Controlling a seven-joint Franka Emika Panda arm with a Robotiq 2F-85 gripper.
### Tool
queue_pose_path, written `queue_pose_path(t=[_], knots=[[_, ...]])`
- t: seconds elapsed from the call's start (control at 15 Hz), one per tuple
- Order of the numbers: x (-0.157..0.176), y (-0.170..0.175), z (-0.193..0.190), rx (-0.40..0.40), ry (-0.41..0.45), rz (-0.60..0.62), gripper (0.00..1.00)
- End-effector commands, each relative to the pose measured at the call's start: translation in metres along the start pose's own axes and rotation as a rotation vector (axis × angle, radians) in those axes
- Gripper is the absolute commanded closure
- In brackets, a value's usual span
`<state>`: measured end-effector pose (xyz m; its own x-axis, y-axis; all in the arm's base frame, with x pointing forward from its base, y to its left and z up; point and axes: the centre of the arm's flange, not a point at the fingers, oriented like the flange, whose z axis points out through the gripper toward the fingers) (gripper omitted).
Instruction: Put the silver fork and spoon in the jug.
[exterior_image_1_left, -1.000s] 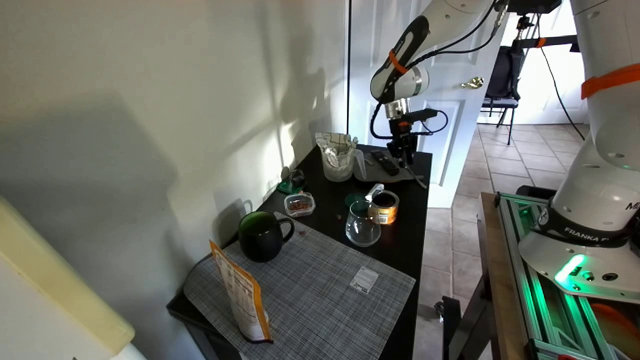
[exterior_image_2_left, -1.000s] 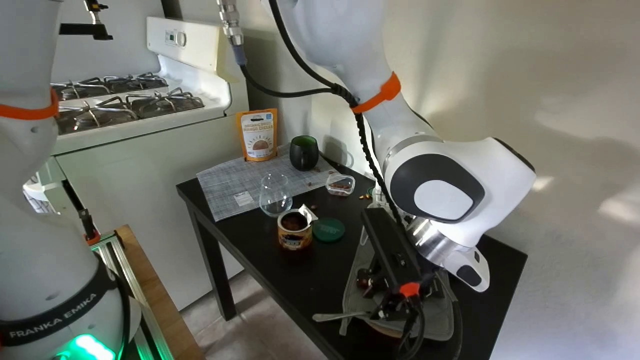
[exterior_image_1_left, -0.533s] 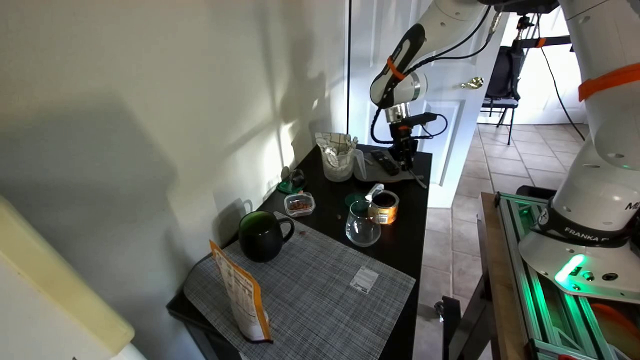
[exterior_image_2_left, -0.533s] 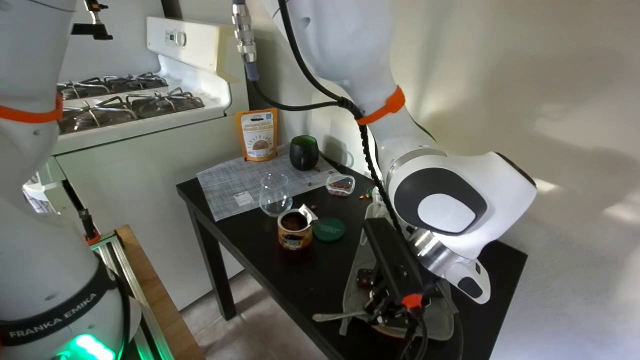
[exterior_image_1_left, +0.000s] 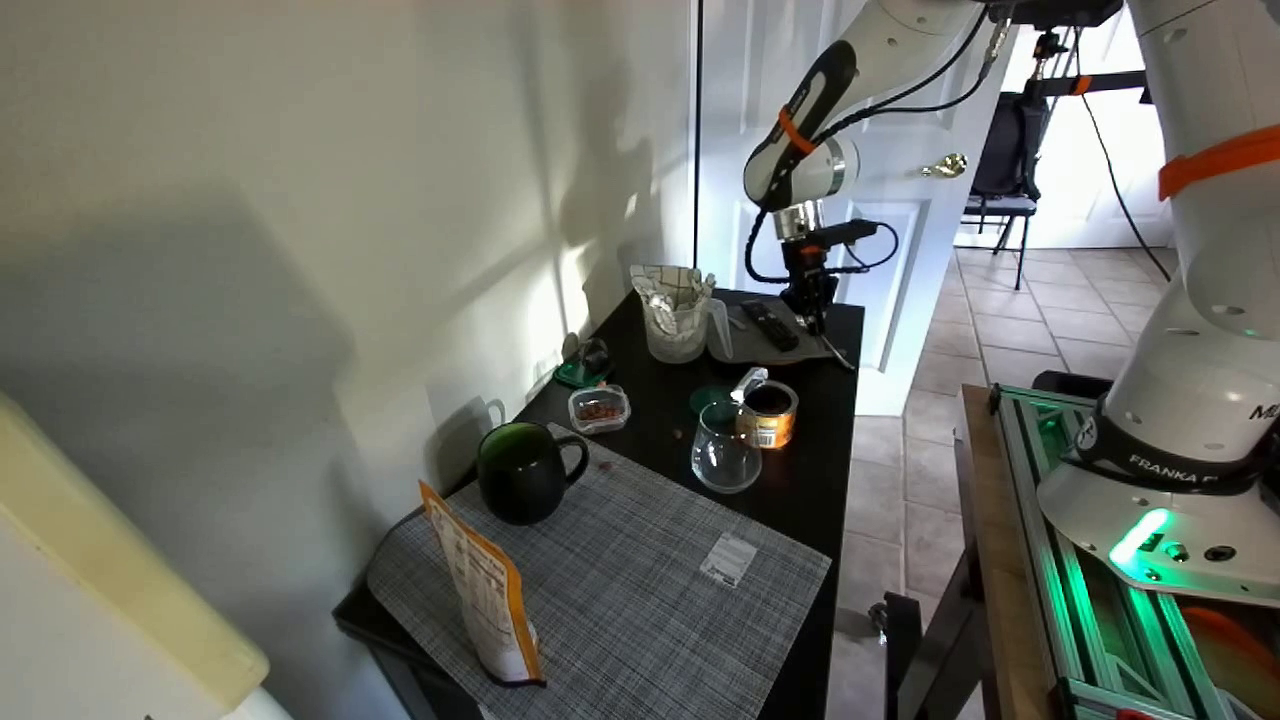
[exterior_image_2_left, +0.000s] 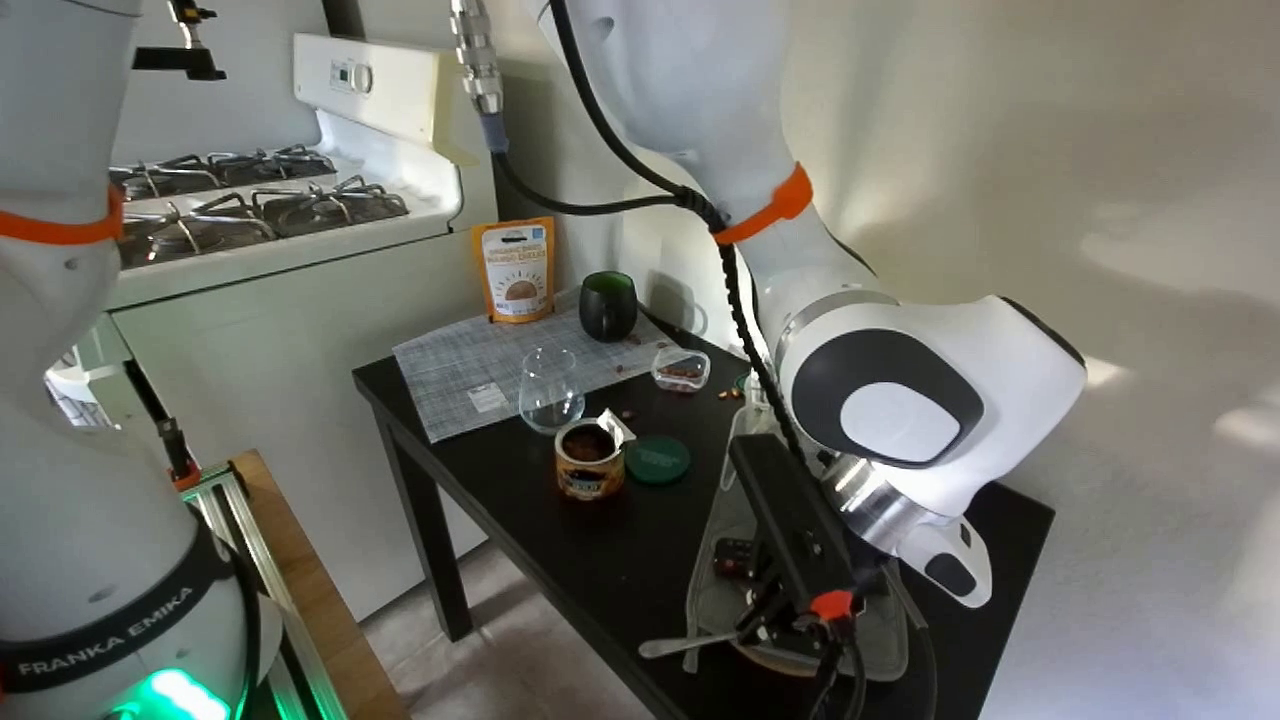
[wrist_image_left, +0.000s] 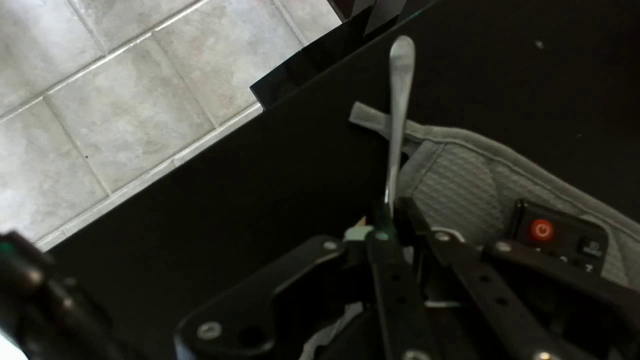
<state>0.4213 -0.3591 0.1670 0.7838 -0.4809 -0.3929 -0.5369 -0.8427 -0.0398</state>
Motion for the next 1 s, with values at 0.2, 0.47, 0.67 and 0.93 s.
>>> queue_pose_path(t=[0.2, 0.47, 0.67, 0.93], knots=[[-0.063, -0.010, -0.065, -0.054, 0.140, -0.097, 0.98], [-0.094, -0.027, -0.118, -0.041, 0.297, -0.117, 0.98], [-0.122, -0.042, -0.165, -0.015, 0.445, -0.124, 0.98], [-0.160, -0.065, -0.218, 0.024, 0.632, -0.121, 0.98]])
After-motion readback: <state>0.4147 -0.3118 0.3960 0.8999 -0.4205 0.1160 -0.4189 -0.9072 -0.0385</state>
